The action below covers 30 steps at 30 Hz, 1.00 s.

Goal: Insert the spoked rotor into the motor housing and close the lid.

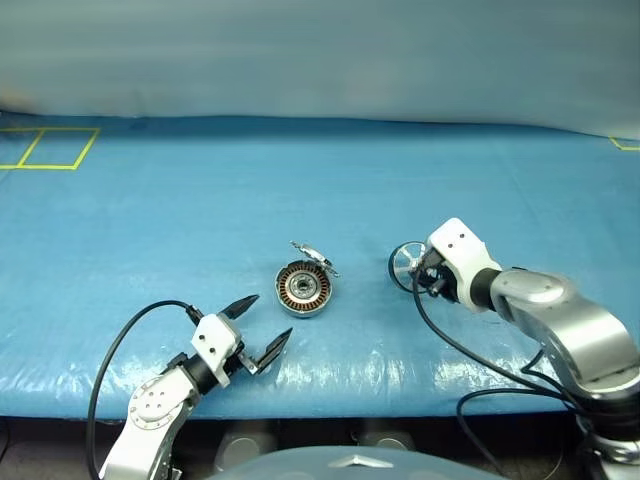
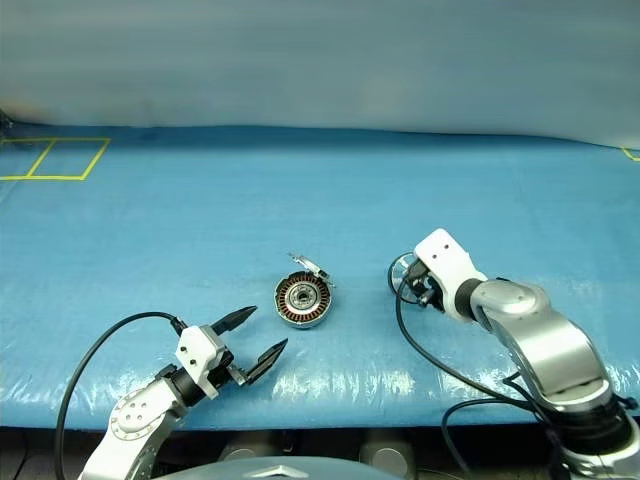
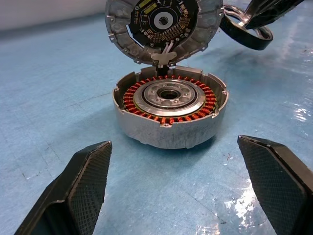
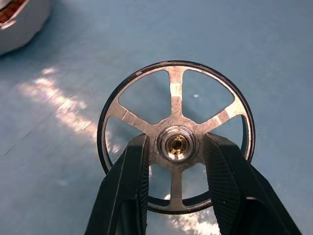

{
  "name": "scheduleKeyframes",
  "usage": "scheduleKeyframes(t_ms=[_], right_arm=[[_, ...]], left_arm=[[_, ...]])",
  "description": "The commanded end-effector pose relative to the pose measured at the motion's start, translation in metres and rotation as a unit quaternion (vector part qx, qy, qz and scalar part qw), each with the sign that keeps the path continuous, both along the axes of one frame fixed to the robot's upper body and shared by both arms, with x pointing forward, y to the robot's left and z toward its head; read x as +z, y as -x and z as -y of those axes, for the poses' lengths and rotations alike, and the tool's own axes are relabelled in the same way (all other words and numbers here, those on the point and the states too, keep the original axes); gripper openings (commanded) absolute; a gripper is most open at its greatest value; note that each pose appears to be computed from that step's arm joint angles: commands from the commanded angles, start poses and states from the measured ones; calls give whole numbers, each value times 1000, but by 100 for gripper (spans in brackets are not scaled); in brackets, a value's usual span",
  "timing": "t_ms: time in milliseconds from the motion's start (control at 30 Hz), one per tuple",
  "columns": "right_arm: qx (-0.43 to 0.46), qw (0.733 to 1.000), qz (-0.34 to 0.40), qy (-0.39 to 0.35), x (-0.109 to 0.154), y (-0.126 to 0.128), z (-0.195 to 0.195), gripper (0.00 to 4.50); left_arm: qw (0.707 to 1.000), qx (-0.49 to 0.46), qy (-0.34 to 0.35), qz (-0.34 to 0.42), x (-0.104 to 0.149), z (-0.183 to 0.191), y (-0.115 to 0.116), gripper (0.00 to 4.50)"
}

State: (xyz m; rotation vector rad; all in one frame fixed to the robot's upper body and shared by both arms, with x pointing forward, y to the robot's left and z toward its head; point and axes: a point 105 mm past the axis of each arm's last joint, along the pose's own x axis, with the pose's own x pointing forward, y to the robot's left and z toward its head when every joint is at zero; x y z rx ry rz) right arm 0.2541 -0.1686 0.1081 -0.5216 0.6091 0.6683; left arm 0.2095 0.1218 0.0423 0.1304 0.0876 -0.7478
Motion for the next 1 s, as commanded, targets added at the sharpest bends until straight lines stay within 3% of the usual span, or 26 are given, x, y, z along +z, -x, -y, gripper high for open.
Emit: scheduleKeyframes(t_ms=[33,167,367,500,733,1000], right_arm=[[120,992,-33,-31,8,34,-32,133],[216,965,-76,-126,21,64,-62,133],[239,941,-15,-239,47,54,-97,133],[224,944,14,-241,44,41,-113,133],[245,935,-3,-254,32,46,-135,133],[188,950,55,-243,25,15,-146,133]], left_arm=[[1000,-6,5,2,2,-1,-1,450],[1000,-11,6,2,2,0,-3,450],[1000,-10,8,2,3,0,-2,450],[1000,-4,9,0,1,0,1,450],[1000,-1,10,0,2,-1,1,450],[1000,-2,11,2,3,0,0,450]])
